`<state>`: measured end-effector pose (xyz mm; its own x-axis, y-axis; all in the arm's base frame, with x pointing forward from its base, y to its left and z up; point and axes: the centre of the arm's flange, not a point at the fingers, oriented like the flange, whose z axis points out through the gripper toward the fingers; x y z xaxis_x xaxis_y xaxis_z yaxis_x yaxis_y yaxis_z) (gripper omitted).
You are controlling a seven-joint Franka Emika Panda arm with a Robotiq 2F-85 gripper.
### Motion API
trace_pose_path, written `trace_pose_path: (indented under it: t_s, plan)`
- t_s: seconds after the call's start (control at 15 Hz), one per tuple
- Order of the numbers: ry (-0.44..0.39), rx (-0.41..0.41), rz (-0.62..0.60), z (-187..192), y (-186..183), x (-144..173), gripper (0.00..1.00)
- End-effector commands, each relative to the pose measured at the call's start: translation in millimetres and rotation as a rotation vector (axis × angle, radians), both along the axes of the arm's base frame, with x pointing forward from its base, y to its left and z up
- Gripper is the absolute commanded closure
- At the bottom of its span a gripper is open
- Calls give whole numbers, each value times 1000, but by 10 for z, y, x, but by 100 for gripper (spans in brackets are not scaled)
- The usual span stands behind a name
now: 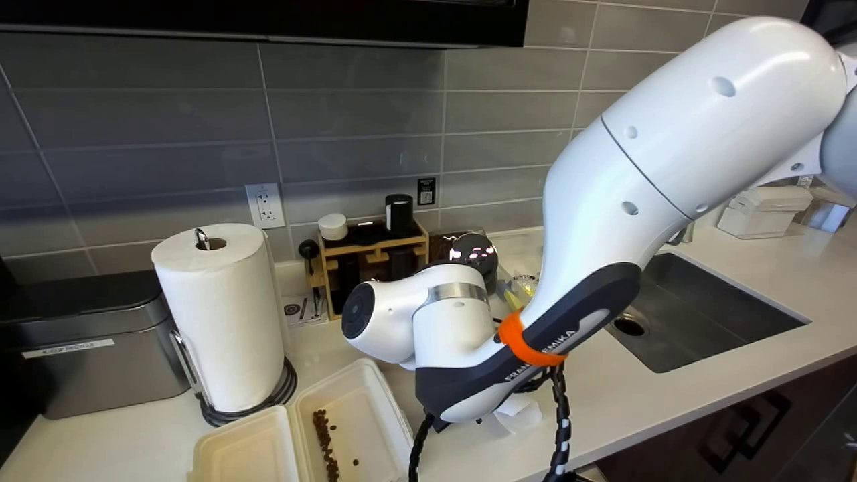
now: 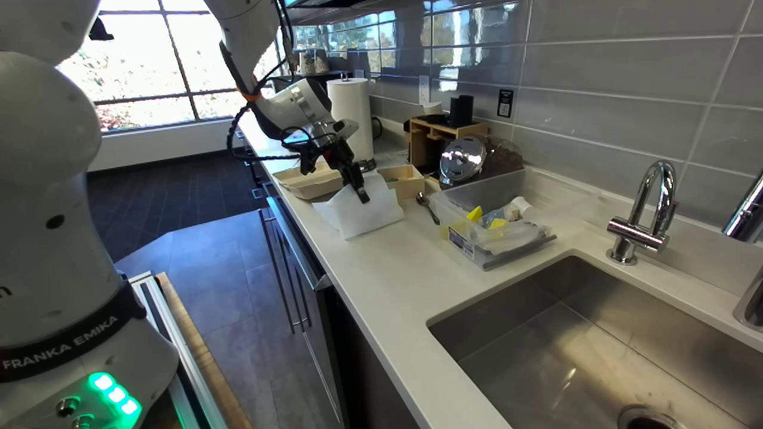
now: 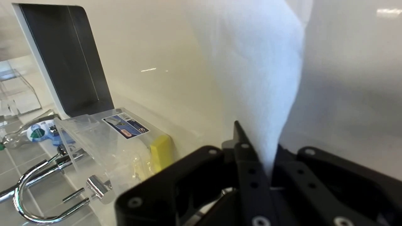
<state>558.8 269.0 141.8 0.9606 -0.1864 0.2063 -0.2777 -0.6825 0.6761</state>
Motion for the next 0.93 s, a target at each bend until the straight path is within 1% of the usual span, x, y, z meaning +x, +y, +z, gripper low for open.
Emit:
trace_pose_path:
  t_s: [0.0,0.27,0.47,0.53,0.87]
  plan:
    - [9,-21,15,57,-20,-36,100]
    - [5,21,2,154,-74,-1,100]
    - [11,62,-19,281,-202,99,100]
    - [13,62,-21,308,-247,133,100]
    - [76,144,-42,339,-468,280,100]
